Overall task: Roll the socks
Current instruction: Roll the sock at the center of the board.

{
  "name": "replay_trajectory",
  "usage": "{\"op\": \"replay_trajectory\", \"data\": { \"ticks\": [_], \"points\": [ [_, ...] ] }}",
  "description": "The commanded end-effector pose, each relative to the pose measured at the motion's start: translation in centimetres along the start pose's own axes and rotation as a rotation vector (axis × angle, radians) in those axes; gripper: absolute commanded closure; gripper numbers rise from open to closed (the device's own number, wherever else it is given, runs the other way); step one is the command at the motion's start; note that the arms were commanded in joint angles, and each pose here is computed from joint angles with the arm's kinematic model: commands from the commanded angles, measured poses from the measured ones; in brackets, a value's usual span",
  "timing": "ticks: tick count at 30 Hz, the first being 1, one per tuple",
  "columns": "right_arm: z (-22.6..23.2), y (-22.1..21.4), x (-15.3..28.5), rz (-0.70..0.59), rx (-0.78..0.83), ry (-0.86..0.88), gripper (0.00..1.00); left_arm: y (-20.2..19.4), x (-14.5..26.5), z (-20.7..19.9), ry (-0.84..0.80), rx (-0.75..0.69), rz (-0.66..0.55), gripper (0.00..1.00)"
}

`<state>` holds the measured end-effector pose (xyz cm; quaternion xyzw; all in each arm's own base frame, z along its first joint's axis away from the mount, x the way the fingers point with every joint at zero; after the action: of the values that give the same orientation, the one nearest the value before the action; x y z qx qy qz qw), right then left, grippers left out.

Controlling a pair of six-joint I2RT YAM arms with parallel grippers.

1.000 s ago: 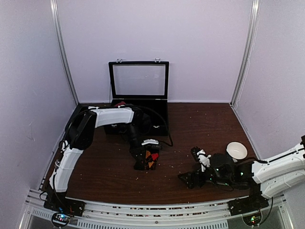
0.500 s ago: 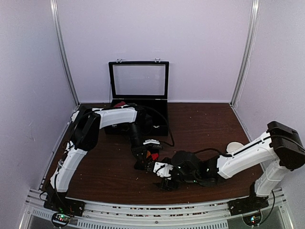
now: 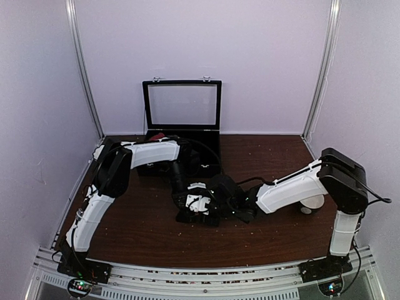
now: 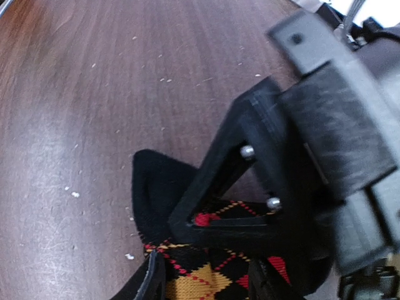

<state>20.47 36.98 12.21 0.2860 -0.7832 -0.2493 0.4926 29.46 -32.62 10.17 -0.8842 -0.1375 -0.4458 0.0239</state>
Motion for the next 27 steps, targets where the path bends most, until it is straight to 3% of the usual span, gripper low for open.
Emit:
{"op": "replay_trajectory", "data": {
  "ticks": [1,15,19,23,27],
  "points": [
    [1.4,-1.0,-0.5,0.024,0.021,0.082,0.55,-0.3,-1.8,1.8,0.031,-0.009,0.061,1.0],
    [2.4,-3.0,-0.3,0.082,0.041,0.036,0.6,-0.2,-1.8,1.8,0.023,-0.013,0.061,1.0],
    [2.2,-2.9,-0.5,0.095,0.042,0.033,0.68,-0.2,-1.9,1.8,0.019,-0.013,0.064,1.0],
    [2.7,-3.5,-0.8,0.124,0.014,0.07,0.83,0.1,-1.4,1.6,0.025,-0.018,0.047,0.84],
    [3.3,-3.9,-0.6,0.112,-0.067,0.092,0.94,0.4,0.3,1.1,0.059,-0.034,-0.037,0.74]
  ]
}}
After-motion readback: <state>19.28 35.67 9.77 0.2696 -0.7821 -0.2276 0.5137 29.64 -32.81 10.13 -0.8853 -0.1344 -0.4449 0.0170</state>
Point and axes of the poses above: each gripper's point midway between its finger pads, its own x axis back along the fingers, its own z axis along the line the jaws close on, y = z × x, the point moved 10 cm from there along x, back along the fingers, and after that the axes turned 5 degrees about x, right-handed, at the moved point
